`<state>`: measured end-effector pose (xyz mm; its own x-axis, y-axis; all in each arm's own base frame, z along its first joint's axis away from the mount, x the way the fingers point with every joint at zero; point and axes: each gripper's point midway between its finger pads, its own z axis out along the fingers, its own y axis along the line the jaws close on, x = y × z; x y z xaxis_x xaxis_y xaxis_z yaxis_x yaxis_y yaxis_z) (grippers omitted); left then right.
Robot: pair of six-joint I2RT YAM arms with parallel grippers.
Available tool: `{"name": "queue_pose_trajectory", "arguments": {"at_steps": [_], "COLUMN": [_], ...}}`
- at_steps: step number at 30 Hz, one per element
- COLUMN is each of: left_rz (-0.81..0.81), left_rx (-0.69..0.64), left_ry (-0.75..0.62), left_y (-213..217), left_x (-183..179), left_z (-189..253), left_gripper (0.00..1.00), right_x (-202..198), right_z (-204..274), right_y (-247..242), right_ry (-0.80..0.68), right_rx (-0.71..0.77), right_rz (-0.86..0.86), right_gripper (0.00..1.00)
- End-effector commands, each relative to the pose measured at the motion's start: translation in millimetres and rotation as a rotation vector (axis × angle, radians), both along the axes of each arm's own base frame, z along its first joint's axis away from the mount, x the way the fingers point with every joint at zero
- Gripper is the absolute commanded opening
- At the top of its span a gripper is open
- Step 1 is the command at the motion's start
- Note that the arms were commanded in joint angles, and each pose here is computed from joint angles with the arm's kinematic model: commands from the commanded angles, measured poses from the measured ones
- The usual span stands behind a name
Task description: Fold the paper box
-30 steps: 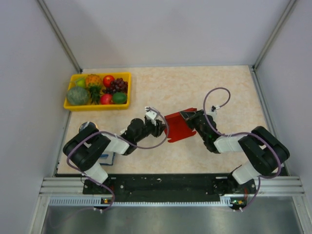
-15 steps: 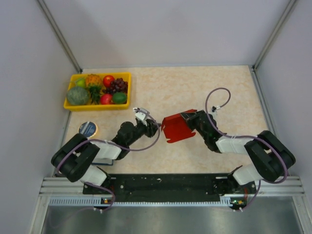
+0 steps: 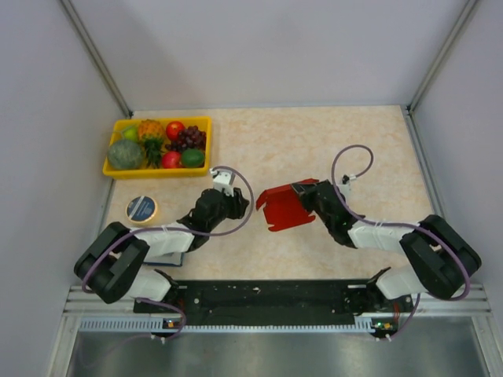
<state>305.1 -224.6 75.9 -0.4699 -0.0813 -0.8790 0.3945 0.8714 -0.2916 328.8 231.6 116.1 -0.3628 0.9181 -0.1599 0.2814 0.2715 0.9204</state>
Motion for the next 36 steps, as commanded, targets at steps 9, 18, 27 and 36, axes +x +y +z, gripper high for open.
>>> {"name": "queue_pose_trajectory", "arguments": {"at_steps": [9,18,27,36], "left_rz": [-0.005,-0.058,-0.332,-0.585], "left_rx": [-0.135,-0.050,0.047,0.173], "left_ry": [-0.115,-0.156,-0.267,-0.363], "left_y": [-3.5,-12.4,-54.9,-103.1], "left_x": [4.9,19.0,27.6,24.7], "left_z": [51.2,60.2,99.3,98.3], "left_gripper": [0.54,0.57,0.61,0.61], "right_x": [-3.6,8.0,4.5,-9.8], "right_z": [-47.4,-62.6,-62.2,-51.9], "right_y": [7.1,6.4,15.4,15.6], "right_ry": [-0.058,-0.088,-0.008,0.332], "right_rx": [-0.065,-0.090,-0.080,-0.165], "right_rz": [0.050,0.057,0.137,0.137], "right_gripper": [0.00,0.00,0.00,0.00]}}
